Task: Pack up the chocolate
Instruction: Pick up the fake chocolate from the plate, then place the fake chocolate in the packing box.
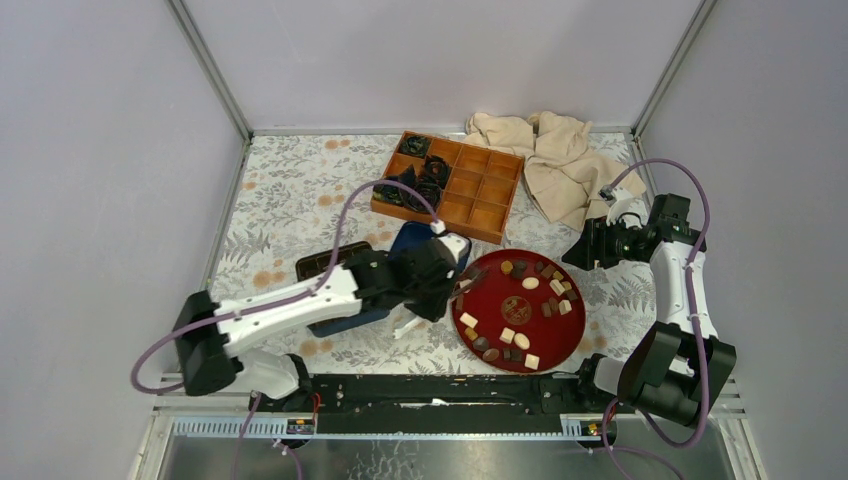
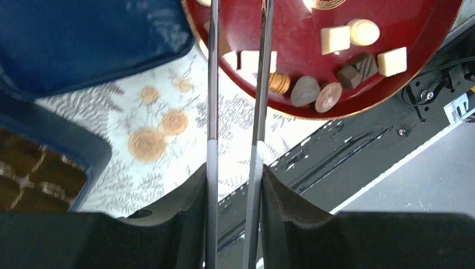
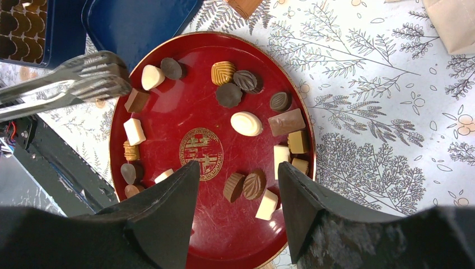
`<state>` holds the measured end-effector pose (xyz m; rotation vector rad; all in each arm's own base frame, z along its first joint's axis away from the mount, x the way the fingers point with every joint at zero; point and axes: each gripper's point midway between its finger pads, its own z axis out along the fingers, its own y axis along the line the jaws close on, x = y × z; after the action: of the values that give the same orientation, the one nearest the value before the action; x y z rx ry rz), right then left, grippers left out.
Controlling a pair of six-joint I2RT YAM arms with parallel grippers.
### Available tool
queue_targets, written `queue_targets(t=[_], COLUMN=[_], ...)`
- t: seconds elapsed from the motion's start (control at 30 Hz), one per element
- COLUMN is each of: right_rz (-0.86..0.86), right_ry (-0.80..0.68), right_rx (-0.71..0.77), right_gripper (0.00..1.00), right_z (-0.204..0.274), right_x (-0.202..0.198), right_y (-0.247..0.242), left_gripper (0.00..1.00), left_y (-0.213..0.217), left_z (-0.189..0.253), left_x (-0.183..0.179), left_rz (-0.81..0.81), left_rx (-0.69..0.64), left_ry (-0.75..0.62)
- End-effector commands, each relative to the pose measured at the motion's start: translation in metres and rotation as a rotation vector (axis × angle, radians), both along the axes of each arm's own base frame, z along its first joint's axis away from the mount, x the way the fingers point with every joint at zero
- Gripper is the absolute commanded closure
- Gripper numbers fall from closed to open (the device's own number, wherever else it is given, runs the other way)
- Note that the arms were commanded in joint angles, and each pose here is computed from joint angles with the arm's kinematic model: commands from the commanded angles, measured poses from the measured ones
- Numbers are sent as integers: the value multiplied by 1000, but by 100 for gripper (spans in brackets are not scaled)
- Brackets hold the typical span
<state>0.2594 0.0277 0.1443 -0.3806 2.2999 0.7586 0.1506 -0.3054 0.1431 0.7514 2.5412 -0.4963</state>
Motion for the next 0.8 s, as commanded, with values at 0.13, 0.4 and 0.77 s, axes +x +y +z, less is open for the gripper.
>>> queue_targets(t=[0.13,0.4,0.77], right_rz=[18,18,19], right_ry=[-27,-22,-22], right_rx=[19,21,24], right_gripper=[39,39,39], right_z=[6,5,5], right_x=[-1,-1,-1], right_y=[4,4,4], left_gripper=[100,100,96], left_y=[82,174,215], left_z=[34,26,7], left_x=[-4,-25,-41], left_rz=[307,546,650], left_rx=[-28,129,296], left_ry=[-34,8,48])
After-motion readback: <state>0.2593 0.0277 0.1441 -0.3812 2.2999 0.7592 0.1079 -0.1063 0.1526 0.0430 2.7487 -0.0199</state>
